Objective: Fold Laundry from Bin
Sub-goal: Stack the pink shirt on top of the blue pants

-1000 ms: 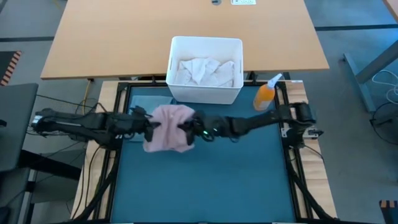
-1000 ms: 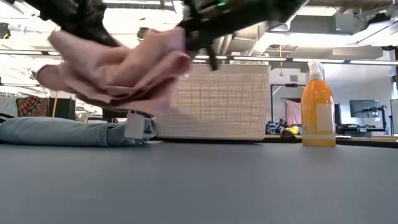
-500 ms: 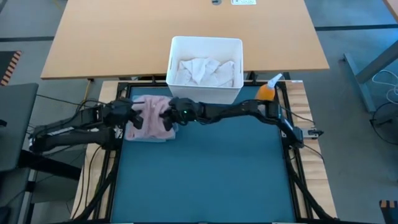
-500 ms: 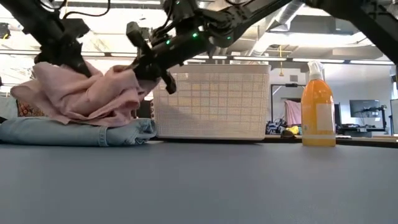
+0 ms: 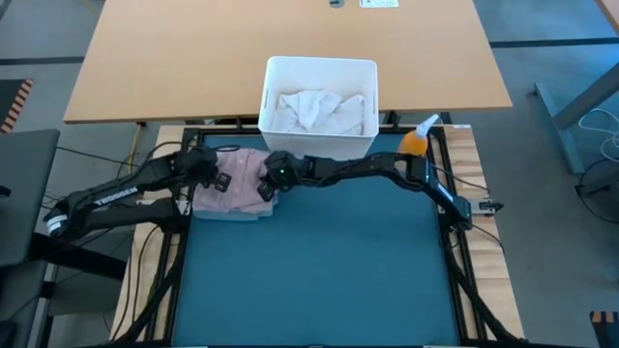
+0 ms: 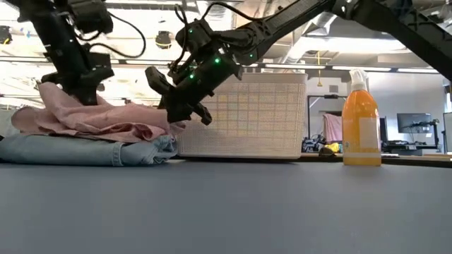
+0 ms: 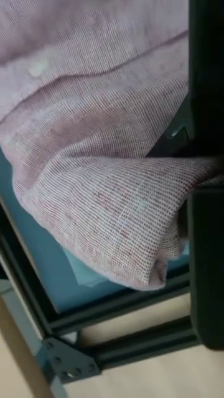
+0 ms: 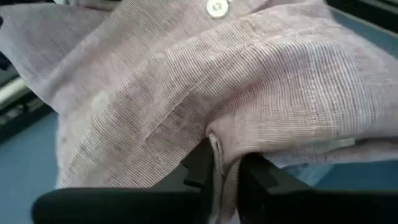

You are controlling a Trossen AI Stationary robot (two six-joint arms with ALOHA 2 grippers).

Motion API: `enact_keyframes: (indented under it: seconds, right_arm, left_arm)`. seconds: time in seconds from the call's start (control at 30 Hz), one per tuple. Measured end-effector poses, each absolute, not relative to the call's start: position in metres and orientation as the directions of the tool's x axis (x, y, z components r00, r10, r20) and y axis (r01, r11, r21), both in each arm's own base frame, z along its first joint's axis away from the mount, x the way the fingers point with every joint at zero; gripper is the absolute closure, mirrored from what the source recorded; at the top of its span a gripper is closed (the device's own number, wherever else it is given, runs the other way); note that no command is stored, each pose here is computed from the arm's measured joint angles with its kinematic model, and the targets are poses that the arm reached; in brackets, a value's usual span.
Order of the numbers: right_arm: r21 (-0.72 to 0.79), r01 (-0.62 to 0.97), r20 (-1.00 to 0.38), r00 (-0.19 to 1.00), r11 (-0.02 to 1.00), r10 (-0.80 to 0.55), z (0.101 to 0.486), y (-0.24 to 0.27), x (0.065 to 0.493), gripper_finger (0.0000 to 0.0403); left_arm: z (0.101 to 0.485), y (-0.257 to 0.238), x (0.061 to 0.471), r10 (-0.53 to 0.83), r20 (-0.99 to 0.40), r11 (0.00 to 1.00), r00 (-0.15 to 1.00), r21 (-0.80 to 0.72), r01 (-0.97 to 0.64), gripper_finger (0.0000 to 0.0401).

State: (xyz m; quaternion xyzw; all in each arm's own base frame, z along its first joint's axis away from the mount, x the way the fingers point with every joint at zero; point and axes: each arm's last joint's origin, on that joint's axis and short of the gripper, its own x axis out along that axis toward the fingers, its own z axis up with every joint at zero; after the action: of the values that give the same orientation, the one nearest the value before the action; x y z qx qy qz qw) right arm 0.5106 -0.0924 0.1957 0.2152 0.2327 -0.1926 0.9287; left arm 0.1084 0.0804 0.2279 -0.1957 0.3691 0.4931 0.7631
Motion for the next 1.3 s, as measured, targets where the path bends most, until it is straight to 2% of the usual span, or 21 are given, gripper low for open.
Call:
enact_keyframes:
  seconds: [0.23, 0.4, 0.53, 0.67, 0.73, 0.9, 1.07, 1.2, 1.3]
  right_arm:
    - [0.229, 0.453, -0.552, 0.79, 0.862, -0.268, 0.214, -0.091, 0.5, 0.0243]
    - [0.195, 0.446, -0.579, 0.771, 0.873, -0.265, 0.232, -0.089, 0.49, 0.0187]
    - [0.165, 0.438, -0.597, 0.757, 0.884, -0.264, 0.25, -0.087, 0.478, 0.0165]
    - [0.137, 0.402, -0.574, 0.777, 0.905, -0.258, 0.266, -0.078, 0.474, 0.0164]
    - [0.121, 0.362, -0.525, 0.814, 0.924, -0.25, 0.269, -0.067, 0.479, 0.0168]
    - [0.04, 0.353, -0.298, 0.897, 0.935, -0.326, 0.25, -0.029, 0.488, 0.0197]
    - [0.062, 0.383, -0.106, 0.921, 0.922, -0.376, 0.22, -0.021, 0.485, 0.0278]
    - [0.096, 0.409, -0.141, 0.908, 0.908, -0.394, 0.183, -0.04, 0.49, 0.0373]
    - [0.133, 0.404, -0.208, 0.904, 0.905, -0.373, 0.156, -0.047, 0.493, 0.0386]
  left_arm:
    - [0.226, 0.083, 0.11, 0.604, -0.767, 0.425, 0.216, 0.081, -0.901, 0.0341]
    - [0.248, 0.081, 0.104, 0.621, -0.756, 0.419, 0.205, 0.1, -0.902, 0.029]
    - [0.273, 0.078, 0.096, 0.654, -0.743, 0.402, 0.14, 0.184, -0.897, 0.0259]
    - [0.297, 0.074, 0.087, 0.693, -0.716, 0.354, 0.081, 0.24, -0.904, 0.0244]
    - [0.305, 0.073, 0.085, 0.706, -0.7, 0.341, 0.111, 0.198, -0.919, 0.0243]
    - [0.292, 0.07, 0.096, 0.691, -0.641, 0.443, 0.334, 0.01, -0.896, 0.0249]
    - [0.245, 0.074, 0.108, 0.698, -0.603, 0.422, 0.385, -0.088, -0.902, 0.0267]
    - [0.217, 0.075, 0.111, 0.694, -0.614, 0.392, 0.376, -0.115, -0.913, 0.0284]
    - [0.208, 0.075, 0.109, 0.69, -0.632, 0.371, 0.352, -0.109, -0.922, 0.0297]
